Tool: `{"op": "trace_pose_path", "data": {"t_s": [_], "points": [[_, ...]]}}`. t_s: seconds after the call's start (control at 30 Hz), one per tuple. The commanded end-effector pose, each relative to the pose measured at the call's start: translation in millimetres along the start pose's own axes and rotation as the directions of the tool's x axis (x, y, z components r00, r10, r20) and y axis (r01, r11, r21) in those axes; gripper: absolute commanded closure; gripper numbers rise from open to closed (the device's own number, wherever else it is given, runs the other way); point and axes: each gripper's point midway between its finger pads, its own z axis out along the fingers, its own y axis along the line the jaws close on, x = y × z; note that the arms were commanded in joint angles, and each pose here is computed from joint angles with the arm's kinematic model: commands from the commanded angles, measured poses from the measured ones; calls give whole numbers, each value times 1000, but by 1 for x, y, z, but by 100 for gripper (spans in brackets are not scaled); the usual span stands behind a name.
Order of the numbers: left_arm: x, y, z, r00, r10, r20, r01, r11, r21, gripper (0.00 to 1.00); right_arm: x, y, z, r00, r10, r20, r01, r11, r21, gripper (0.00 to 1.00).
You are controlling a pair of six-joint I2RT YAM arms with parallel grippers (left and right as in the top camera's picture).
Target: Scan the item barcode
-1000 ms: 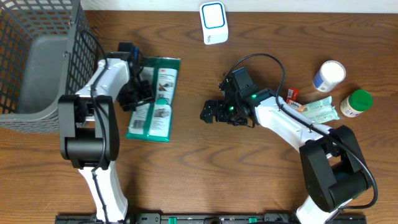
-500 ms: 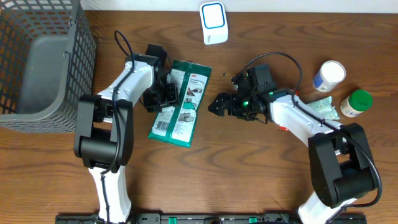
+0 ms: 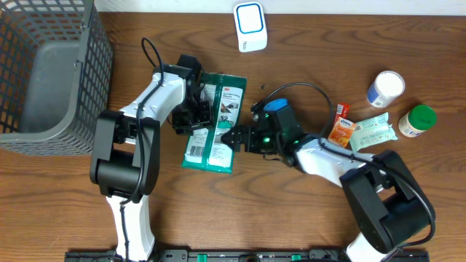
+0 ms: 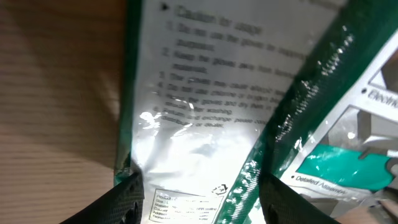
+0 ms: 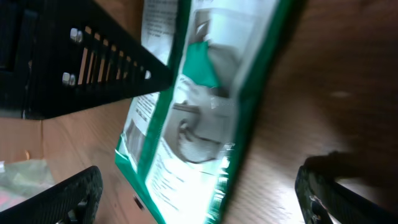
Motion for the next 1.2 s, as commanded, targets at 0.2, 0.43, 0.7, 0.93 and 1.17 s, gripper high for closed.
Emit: {"op": "trace_pose_path", "data": {"t_s": [0.2,0.43,0.7,0.93,1.17], "points": [[26,-30,22,994,85,-64,-86,996,-16,39,6,-15,7,997,71,40,-74,995,68,11],[24,-32,23,993,102,-52,-103,995,-12,39,-17,-24,1,989,54,135,-68,992,102,99],[12,-42,-2,992,116,42,-117,993,23,43,-15,-5,-6,998,22,56,-20,999,-42,99],[-19,-60,-145,890,33,455,-124,977,172,42,-34,26,-63,992,-99,72,112,972,-206,99],[-14,-20,-260,686,-81,723,-65,983,172,37,-33,63,-128,965,-227,130,257,918,-301,99]]}}
